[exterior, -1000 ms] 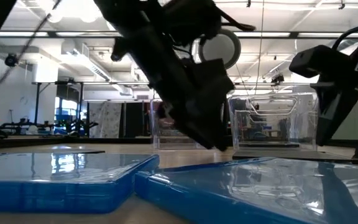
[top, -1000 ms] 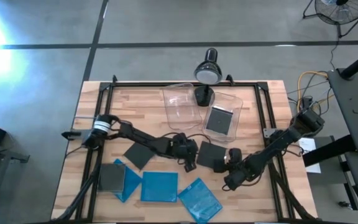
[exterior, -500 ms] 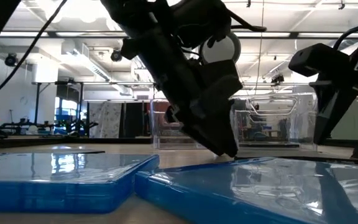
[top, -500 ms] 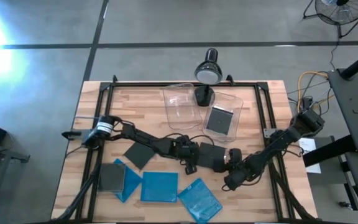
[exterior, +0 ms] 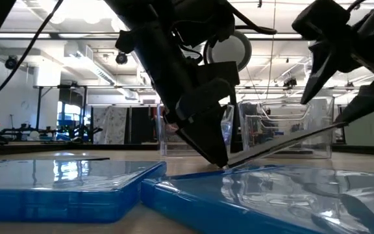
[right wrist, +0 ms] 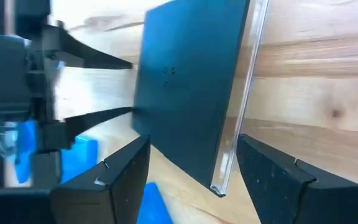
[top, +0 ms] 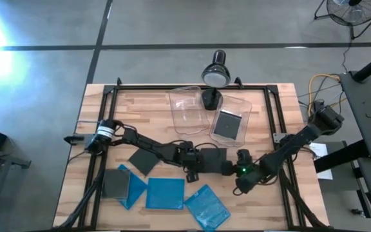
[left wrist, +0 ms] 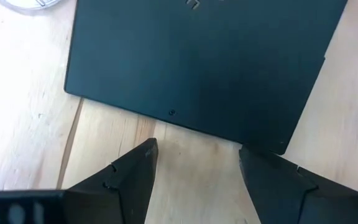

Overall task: Pick & place jewel cases by type
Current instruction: Put the black CD case into the right transparent bin

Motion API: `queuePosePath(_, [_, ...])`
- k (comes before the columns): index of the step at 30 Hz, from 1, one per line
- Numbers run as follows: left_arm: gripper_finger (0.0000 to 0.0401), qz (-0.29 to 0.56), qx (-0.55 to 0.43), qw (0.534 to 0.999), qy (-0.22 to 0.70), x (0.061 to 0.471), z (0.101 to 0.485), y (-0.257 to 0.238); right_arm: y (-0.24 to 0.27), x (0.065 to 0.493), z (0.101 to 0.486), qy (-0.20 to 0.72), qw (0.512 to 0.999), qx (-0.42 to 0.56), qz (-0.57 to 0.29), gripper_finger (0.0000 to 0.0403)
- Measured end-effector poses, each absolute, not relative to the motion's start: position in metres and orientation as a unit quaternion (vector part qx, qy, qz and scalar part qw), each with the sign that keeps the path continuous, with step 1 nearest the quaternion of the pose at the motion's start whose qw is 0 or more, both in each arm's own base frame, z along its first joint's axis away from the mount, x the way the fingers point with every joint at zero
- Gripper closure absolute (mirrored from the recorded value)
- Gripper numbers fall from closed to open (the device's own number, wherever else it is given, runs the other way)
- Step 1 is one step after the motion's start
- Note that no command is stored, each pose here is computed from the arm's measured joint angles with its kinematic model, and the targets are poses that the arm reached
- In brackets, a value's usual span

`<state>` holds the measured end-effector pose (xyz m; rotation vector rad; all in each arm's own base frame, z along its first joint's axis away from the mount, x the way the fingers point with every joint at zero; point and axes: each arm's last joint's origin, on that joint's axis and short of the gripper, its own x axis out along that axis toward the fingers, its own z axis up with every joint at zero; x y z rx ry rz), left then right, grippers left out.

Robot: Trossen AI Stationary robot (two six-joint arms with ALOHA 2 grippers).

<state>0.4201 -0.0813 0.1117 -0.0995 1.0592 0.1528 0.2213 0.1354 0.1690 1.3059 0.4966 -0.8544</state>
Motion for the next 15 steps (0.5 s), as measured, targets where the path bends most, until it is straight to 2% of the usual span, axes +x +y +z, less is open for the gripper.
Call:
queuePosePath(3, [0.0188,0.074,-0.048,0.862,0.5,0.421,0.112,-0.081,0.138,0.23,0.177,0.184,0.694,0.6,-0.354,0.0172])
queuePosePath(8, [0.0188,0.076,-0.05,0.859,0.504,0.42,0.112,-0.081,0.138,0.237,0.182,0.151,0.736,0.572,-0.328,0.0172])
queuePosePath(15, [0.0188,0.079,-0.054,0.859,0.504,0.42,0.112,-0.082,0.134,0.241,0.176,0.17,0.705,0.599,-0.339,0.0174])
